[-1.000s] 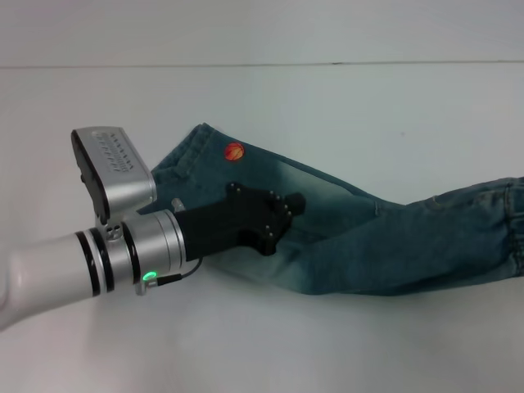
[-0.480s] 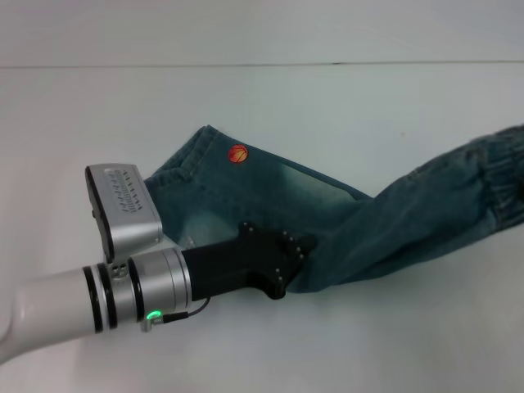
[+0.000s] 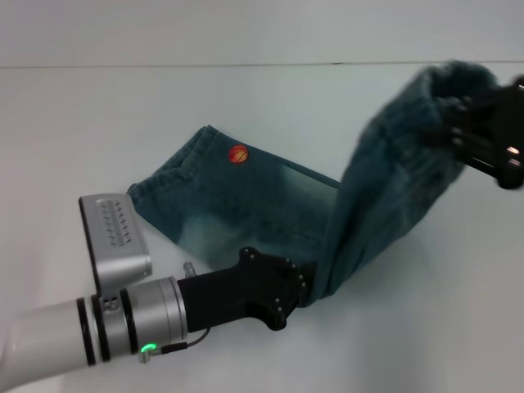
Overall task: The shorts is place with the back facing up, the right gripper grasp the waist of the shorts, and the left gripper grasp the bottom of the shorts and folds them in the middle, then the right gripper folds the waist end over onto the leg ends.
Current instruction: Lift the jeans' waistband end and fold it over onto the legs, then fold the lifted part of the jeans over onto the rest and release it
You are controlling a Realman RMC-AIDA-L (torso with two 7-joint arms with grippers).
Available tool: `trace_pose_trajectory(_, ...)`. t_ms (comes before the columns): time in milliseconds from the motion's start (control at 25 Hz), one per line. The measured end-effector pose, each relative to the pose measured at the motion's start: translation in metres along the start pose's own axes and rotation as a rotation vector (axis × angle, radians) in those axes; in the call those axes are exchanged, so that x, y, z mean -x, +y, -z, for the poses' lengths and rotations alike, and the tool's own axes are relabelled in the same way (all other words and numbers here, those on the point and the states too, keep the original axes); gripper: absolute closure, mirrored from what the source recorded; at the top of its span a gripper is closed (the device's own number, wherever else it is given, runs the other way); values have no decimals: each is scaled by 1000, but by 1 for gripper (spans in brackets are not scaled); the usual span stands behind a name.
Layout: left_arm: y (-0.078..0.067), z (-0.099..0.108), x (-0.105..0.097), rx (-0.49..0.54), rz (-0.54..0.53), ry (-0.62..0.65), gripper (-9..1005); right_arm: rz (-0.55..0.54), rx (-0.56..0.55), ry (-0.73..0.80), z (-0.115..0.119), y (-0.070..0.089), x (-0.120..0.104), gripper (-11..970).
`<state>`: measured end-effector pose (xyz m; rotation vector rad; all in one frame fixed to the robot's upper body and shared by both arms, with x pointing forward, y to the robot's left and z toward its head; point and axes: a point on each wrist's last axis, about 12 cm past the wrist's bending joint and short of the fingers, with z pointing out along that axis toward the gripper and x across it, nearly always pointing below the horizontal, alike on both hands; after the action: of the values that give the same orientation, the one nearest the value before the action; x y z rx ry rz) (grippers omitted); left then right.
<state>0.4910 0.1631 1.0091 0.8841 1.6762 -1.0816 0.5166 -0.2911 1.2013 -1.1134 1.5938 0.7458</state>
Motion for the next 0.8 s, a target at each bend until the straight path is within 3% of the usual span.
trace_pose_trajectory(200, -5, 7, -3, 10, 5, -49, 994, 27, 34, 40, -40, -8, 15, 853)
trace_pose_trajectory(480, 7, 35, -6, 212, 4, -164, 993, 59, 88, 125, -99, -11, 28, 857)
trace_pose_trajectory(520, 18, 60, -6, 347, -5, -223, 993, 62, 93, 137, -105, -11, 29, 857)
trace_pose_trajectory(600, 25, 86, -5, 468, -16, -276, 993, 62, 102, 171, -122, -13, 30, 857)
trace_pose_trajectory(680, 27, 113, -6, 565, -33, -324, 993, 70, 106, 203, -141, -15, 30, 858)
trace_pose_trajectory(720, 27, 113, -6, 565, -33, -324, 993, 70, 106, 203, -141, -15, 30, 858)
trace_pose_trajectory(800, 27, 134, -6, 633, -53, -354, 993, 77, 105, 218, -154, -17, 31, 858)
